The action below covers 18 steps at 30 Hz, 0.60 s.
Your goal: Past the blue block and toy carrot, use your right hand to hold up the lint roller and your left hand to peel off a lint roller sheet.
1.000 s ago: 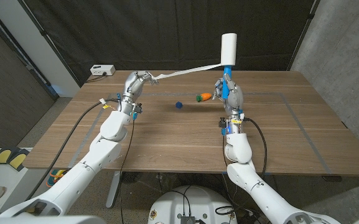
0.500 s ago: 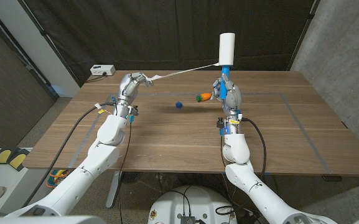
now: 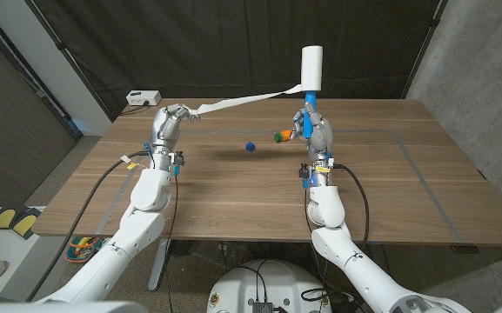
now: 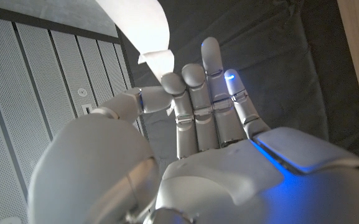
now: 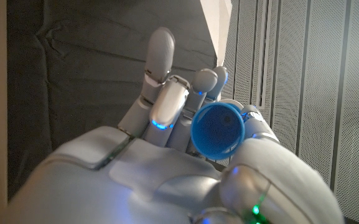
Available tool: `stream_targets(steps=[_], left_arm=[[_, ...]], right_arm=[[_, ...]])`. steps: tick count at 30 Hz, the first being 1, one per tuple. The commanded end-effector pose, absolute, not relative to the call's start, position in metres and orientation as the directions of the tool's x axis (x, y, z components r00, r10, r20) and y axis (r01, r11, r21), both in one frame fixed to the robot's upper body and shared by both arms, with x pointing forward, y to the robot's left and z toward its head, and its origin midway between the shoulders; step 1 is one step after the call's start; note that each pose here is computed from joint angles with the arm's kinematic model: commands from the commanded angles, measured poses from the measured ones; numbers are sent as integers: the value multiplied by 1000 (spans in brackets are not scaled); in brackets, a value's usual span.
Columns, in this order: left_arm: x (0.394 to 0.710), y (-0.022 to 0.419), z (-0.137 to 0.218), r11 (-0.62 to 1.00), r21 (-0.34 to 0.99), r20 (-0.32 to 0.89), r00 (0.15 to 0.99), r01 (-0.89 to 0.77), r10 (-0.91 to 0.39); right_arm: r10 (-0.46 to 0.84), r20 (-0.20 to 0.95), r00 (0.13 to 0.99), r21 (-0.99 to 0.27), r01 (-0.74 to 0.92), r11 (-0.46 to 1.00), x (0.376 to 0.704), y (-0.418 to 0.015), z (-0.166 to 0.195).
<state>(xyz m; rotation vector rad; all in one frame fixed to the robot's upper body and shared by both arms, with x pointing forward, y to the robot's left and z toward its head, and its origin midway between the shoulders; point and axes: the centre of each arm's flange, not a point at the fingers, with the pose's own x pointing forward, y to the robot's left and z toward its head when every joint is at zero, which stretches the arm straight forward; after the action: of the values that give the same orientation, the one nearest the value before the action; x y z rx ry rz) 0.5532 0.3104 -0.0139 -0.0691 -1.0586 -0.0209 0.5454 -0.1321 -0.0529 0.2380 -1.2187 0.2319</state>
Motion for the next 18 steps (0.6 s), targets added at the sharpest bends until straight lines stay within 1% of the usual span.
stream_targets(steps=[1,11,13,18], left_arm=[[542,332,-26,990,-142,874,467,-21,136],[547,337,-29,988,-147,864,479,-50,153],[549,337,-29,990,-125,858,493,-72,144],[549,335,-25,993,-20,853,516,-116,78]], right_arm=[[56,943,327,49,-303,952,551,-124,-49],[58,943,329,47,-301,952,554,-119,-46],[59,942,330,45,-301,953,556,-117,-44],[61,941,332,44,-300,953,559,-114,-42]])
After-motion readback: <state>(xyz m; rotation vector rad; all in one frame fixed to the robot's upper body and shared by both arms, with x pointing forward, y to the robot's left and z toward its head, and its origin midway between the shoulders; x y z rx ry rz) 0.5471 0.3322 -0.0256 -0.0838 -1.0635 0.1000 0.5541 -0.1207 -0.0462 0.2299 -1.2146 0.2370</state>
